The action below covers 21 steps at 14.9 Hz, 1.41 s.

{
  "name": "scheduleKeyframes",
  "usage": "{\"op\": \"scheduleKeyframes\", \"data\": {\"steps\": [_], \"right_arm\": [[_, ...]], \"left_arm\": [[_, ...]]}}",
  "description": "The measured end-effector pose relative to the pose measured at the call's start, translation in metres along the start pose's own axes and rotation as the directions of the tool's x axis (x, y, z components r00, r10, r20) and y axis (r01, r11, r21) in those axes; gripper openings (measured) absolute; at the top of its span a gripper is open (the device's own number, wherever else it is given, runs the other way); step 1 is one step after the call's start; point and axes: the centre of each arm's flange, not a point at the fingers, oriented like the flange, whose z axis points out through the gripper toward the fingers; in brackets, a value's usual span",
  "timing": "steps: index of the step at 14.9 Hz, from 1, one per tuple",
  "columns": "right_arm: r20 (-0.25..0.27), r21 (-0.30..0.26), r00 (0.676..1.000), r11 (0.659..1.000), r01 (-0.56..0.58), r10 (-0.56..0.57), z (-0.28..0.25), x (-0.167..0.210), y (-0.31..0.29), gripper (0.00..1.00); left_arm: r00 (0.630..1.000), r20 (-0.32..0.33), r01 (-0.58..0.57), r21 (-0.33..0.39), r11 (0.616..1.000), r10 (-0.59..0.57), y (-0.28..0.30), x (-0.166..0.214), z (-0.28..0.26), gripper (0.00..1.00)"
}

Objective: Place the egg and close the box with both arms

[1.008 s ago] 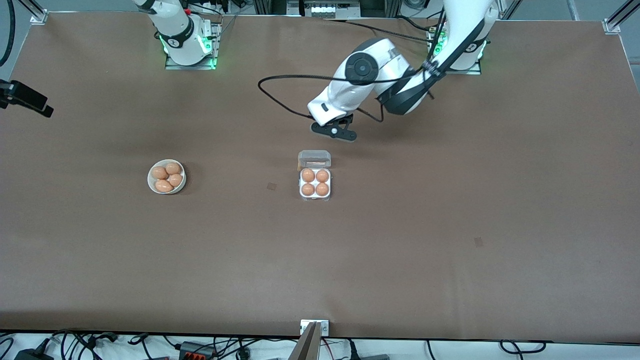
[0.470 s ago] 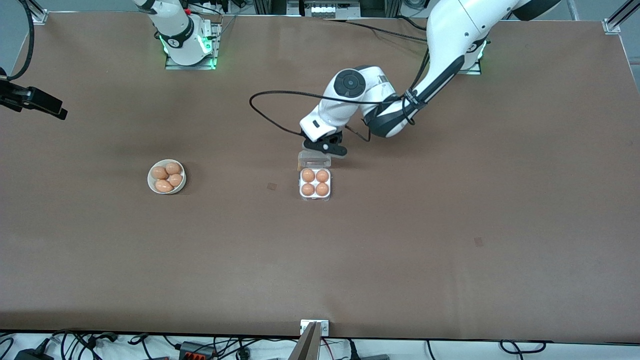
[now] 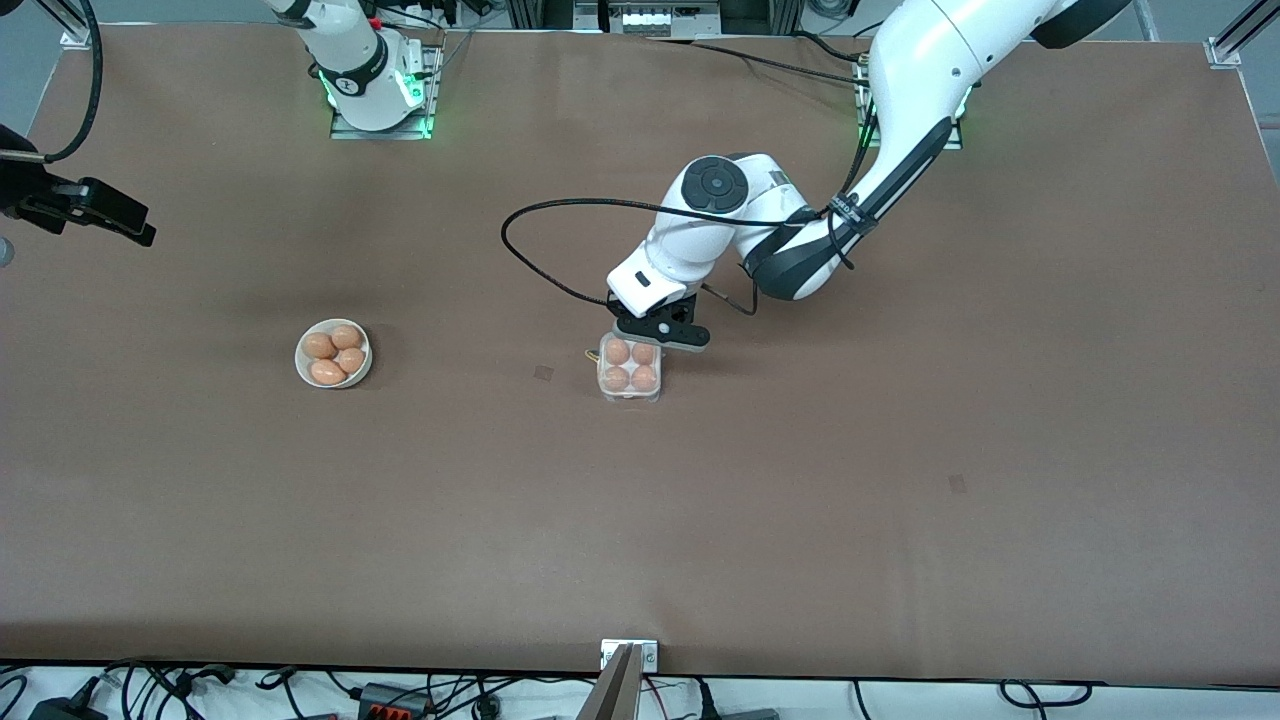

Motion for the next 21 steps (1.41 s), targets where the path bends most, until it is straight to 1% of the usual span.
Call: {"op": "scheduleKeyframes", "data": {"steps": [2,4,6,8,9,10,11,12,13,15,16,17,18,21], "right_arm": [[-0.001,0.000,1.000,1.000,-0.002,0.002,0.000,0.000,0.000,1.00],[-0.002,0.001,1.000,1.000,-0.006,0.006,0.000,0.000,0.000,1.00],[-0.002,0.001,1.000,1.000,-0.009,0.009,0.000,0.000,0.000,1.00],[-0.002,0.001,1.000,1.000,-0.013,0.013,-0.001,0.000,-0.001,1.00],[-0.002,0.001,1.000,1.000,-0.013,0.013,-0.001,0.000,-0.001,1.00],[-0.002,0.001,1.000,1.000,-0.014,0.014,-0.001,0.000,-0.001,1.00],[-0.002,0.001,1.000,1.000,-0.014,0.014,-0.001,0.000,-0.001,1.00],[-0.002,0.001,1.000,1.000,-0.014,0.014,-0.001,-0.001,-0.001,1.00],[-0.002,0.001,1.000,1.000,-0.015,0.015,-0.001,-0.001,-0.001,1.00],[-0.003,0.001,1.000,1.000,-0.015,0.015,-0.001,-0.001,-0.001,1.00],[-0.004,0.001,1.000,1.000,-0.015,0.015,-0.002,-0.001,-0.001,1.00],[-0.004,0.001,1.000,1.000,-0.015,0.015,-0.002,-0.001,-0.001,1.00],[-0.004,0.001,1.000,1.000,-0.015,0.015,-0.002,-0.001,-0.001,1.00],[-0.007,0.002,1.000,1.000,-0.015,0.015,-0.003,-0.002,-0.001,1.00]], "left_arm": [[0.999,0.041,-0.011,0.076,0.997,0.008,-0.005,-0.001,-0.004,0.02],[0.995,0.089,-0.064,0.173,0.983,0.049,-0.013,0.000,-0.019,0.02],[0.983,0.148,-0.144,0.265,0.953,0.108,-0.023,0.002,-0.043,0.02],[0.961,0.224,-0.235,0.337,0.912,0.165,-0.038,0.009,-0.073,0.02],[0.945,0.264,-0.281,0.357,0.891,0.192,-0.050,0.017,-0.089,0.02],[0.931,0.294,-0.319,0.360,0.877,0.218,-0.065,0.029,-0.104,0.02],[0.918,0.314,-0.350,0.354,0.867,0.242,-0.085,0.043,-0.118,0.05],[0.908,0.328,-0.373,0.343,0.862,0.262,-0.109,0.059,-0.130,0.05],[0.899,0.337,-0.391,0.331,0.859,0.280,-0.135,0.074,-0.142,0.09],[0.894,0.339,-0.401,0.315,0.860,0.292,-0.188,0.099,-0.164,0.26],[0.900,0.331,-0.388,0.311,0.868,0.284,-0.212,0.108,-0.177,0.34],[0.909,0.318,-0.366,0.303,0.880,0.269,-0.231,0.115,-0.190,0.44],[0.918,0.307,-0.342,0.294,0.892,0.251,-0.245,0.118,-0.203,0.53],[0.932,0.312,-0.273,0.272,0.923,0.183,-0.268,0.118,-0.243,0.78]]}}
